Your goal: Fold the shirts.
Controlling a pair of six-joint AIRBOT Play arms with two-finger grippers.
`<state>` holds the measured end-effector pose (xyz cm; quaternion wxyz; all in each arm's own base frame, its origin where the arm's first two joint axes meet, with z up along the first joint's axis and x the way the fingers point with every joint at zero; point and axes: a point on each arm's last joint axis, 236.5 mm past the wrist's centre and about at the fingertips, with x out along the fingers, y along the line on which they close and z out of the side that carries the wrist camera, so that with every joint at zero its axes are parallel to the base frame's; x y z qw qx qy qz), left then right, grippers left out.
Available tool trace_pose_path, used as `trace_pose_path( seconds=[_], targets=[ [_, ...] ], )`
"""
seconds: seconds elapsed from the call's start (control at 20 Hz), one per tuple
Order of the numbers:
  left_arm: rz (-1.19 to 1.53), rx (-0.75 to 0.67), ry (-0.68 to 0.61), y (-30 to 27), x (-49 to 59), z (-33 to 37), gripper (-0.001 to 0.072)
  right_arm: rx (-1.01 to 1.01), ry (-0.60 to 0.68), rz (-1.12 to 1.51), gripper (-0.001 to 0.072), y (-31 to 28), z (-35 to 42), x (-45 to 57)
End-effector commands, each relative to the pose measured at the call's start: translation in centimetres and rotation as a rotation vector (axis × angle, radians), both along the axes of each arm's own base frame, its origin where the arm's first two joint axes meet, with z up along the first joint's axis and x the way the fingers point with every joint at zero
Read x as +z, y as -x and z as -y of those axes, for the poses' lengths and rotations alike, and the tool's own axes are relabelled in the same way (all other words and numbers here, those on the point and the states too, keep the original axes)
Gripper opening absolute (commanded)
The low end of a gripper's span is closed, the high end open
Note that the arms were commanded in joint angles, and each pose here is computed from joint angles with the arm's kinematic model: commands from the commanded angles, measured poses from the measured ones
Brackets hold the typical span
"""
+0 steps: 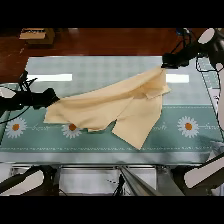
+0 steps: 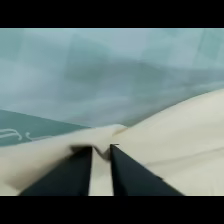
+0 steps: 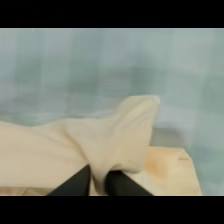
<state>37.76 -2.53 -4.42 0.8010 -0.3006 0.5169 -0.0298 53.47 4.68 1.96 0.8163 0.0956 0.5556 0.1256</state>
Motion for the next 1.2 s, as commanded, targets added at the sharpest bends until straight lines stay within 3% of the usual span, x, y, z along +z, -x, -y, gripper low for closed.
trace_pose_path(
  seconds=[0.0, 0.05, 0.2, 0.3, 0.4, 0.5, 0.6, 0.65, 0.95, 1.15],
  targets=[
    [-0.016, -0.028, -0.013, 0.0, 0.2, -1.2, 0.039, 0.034, 0.003, -0.051, 0.037, 1.8, 0.5, 0.4],
    [-0.045, -0.062, -0.03, 0.7, 0.9, -2.3, 0.0479, 0.066, 0.015, -0.071, 0.037, 3.1, 1.1, 1.2],
    [-0.228, -0.118, -0.115, 5.4, 2.0, -7.9, 0.0491, 0.044, 0.122, -0.146, 0.037, 7.1, 6.1, 3.8],
    [-0.331, -0.076, -0.09, 8.7, 1.4, -10.2, 0.0491, -0.046, 0.127, -0.149, 0.037, 7.9, 9.0, 5.0],
    [-0.389, -0.015, -0.038, 11.0, -0.1, -11.2, 0.0493, -0.085, 0.094, -0.188, 0.037, 9.4, 10.5, 4.9],
    [-0.417, -0.01, -0.013, 12.6, -1.4, -11.3, 0.0554, -0.088, 0.039, -0.216, 0.0373, 10.7, 10.7, 4.1],
    [-0.416, -0.024, -0.016, 13.0, -2.2, -11.3, 0.0567, -0.068, -0.027, -0.222, 0.038, 11.5, 9.9, 3.4],
    [-0.41, -0.019, -0.023, 12.8, -2.5, -11.4, 0.0618, -0.06, -0.052, -0.231, 0.0412, 11.9, 9.5, 2.9],
    [-0.385, -0.005, -0.043, 11.5, -4.2, -12.2, 0.0618, -0.034, -0.197, -0.35, 0.0434, 15.3, 6.4, -1.9],
    [-0.347, -0.027, 0.053, 10.1, -4.8, -10.4, 0.0618, -0.053, -0.246, -0.332, 0.0434, 16.3, 4.9, -3.5]
  ],
)
